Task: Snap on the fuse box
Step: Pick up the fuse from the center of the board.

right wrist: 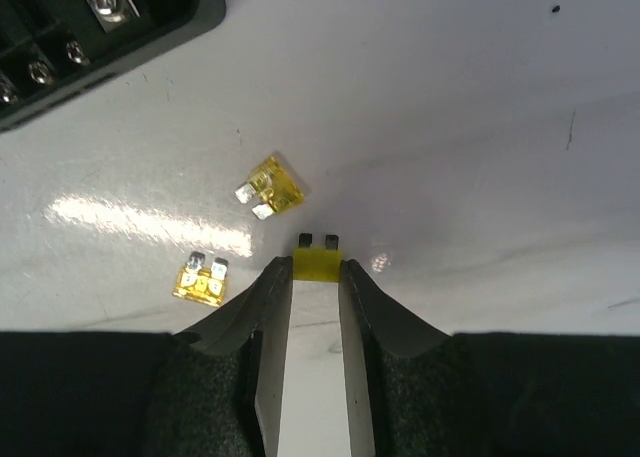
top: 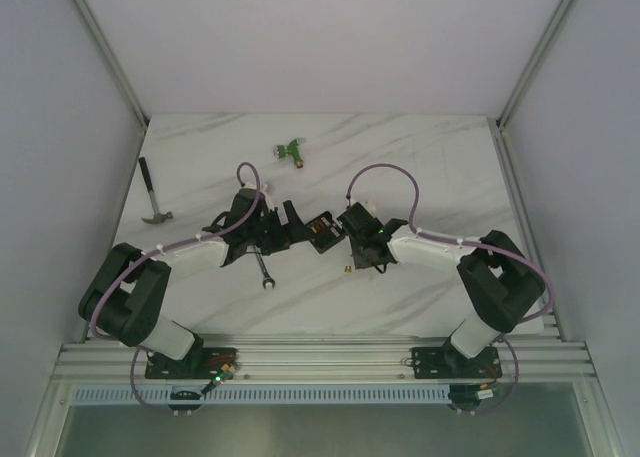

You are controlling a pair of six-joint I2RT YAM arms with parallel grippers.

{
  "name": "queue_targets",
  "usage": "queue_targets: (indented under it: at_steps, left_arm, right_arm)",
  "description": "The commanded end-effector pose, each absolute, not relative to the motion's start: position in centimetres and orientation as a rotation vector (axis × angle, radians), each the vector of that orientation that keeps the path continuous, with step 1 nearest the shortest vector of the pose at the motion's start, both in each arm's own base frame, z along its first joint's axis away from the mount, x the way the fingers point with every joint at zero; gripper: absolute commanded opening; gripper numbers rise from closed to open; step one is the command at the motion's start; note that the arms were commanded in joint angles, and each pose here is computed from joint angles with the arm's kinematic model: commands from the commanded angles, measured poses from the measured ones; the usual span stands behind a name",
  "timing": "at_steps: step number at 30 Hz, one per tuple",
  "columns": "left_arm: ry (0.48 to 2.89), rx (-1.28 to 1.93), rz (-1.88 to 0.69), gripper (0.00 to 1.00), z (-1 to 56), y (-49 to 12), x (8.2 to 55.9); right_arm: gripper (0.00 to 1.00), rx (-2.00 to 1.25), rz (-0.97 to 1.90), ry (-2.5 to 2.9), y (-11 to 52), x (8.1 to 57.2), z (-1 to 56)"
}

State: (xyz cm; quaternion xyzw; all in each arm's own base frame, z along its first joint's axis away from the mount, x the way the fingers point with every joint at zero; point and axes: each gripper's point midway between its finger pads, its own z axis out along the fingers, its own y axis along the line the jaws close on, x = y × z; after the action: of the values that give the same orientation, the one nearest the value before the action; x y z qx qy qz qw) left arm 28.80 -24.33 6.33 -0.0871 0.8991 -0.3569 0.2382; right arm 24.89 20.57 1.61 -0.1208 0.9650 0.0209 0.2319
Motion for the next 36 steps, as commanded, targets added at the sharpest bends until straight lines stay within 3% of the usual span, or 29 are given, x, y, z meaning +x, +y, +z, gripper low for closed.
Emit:
queue_targets:
  at_steps: [1, 9, 21, 36]
  left_arm:
    - [2.414, -0.201, -1.03, 1.0, 8.6, -25.3, 29.2]
    - [2.328, -0.134, -1.227, 0.97, 11.6, -27.2, 28.4]
    - [2.286, -0.069, -1.368, 0.76, 13.8, -29.3, 26.8]
    - [2.293, -0.103, -1.377, 0.49, 13.8, -30.1, 26.3]
  right_arm:
    - [0.24, -0.409, 0.061, 2.64, 19.8, 24.0, 2.2]
    - [0.24, -0.608, 0.401, 2.383, 25.2, 24.9, 8.6]
    - [0.24, -0.876, 0.633, 2.071, 29.7, 24.0, 13.8]
    - [0.24, -0.876, 0.666, 2.012, 30.3, 23.8, 14.2]
